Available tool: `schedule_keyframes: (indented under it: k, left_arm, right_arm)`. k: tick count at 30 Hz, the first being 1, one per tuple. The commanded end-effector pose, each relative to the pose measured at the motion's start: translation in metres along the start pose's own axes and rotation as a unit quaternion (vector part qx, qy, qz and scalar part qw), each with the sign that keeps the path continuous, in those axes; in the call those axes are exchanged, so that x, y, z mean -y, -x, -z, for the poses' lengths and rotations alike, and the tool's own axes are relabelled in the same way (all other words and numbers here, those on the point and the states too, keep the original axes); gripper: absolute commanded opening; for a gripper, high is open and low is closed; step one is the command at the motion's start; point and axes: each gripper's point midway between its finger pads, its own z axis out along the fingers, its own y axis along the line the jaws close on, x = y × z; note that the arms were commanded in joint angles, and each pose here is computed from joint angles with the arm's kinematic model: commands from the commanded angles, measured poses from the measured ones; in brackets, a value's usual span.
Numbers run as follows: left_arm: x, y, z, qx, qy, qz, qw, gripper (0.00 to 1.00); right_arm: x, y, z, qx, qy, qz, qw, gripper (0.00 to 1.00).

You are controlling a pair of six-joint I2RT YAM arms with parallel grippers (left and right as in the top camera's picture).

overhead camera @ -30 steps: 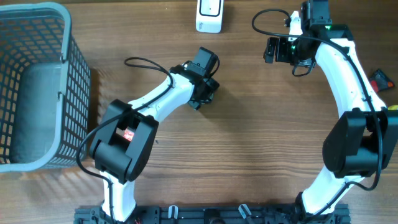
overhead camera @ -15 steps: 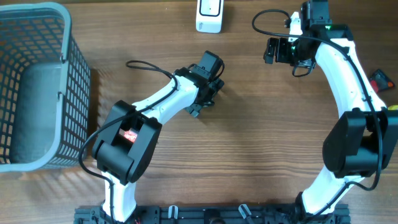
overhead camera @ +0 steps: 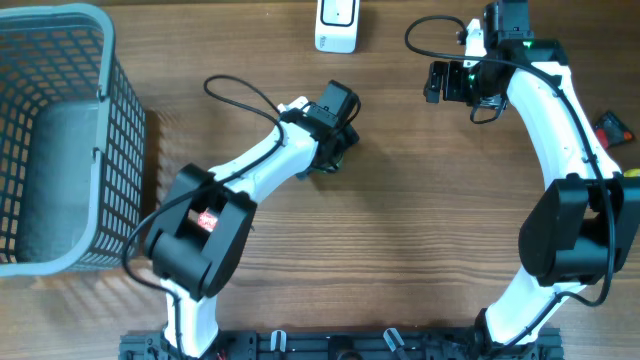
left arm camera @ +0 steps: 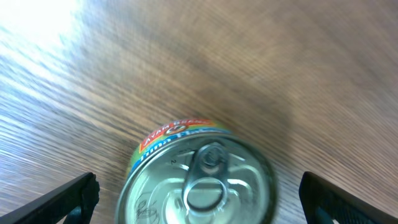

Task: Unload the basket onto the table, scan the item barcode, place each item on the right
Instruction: 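Lower the tin can to the table centre with the left gripper, then open the left gripper and retract the left arm toward the basket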

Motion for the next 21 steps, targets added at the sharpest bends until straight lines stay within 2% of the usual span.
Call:
schedule_keyframes:
  k: [1, 7, 13, 17, 21]
  left_arm:
    - [0.014, 0.043, 0.075, 0.101, -0.037, -0.103, 0.989, 1.0]
    - [-0.021, 0.092, 0.211, 0.274, 0.002, -0.164, 0.948, 1.0]
    - [-0.073, 0.102, 0.334, 0.372, -0.035, -0.159, 0.914, 1.0]
    - [-0.124, 0.098, 0.386, 0.416, -0.034, -0.131, 0.899, 1.0]
    - [-0.161, 0.083, 0.402, 0.411, -0.042, -0.106, 0.905, 1.0]
  right_arm:
    - [0.002, -0.001, -0.004, -0.005, -0.002, 0.009, 1.0, 1.0]
    - [-0.014, -0.004, -0.005, -0.011, 0.032, 0.014, 0.999, 1.0]
    - [-0.071, -0.017, -0.011, -0.022, 0.063, 0.09, 0.994, 1.0]
    - [-0.106, -0.035, -0.029, -0.04, 0.038, 0.146, 0.988, 1.0]
    - [-0.128, -0.065, -0.057, -0.091, 0.043, 0.174, 0.98, 1.0]
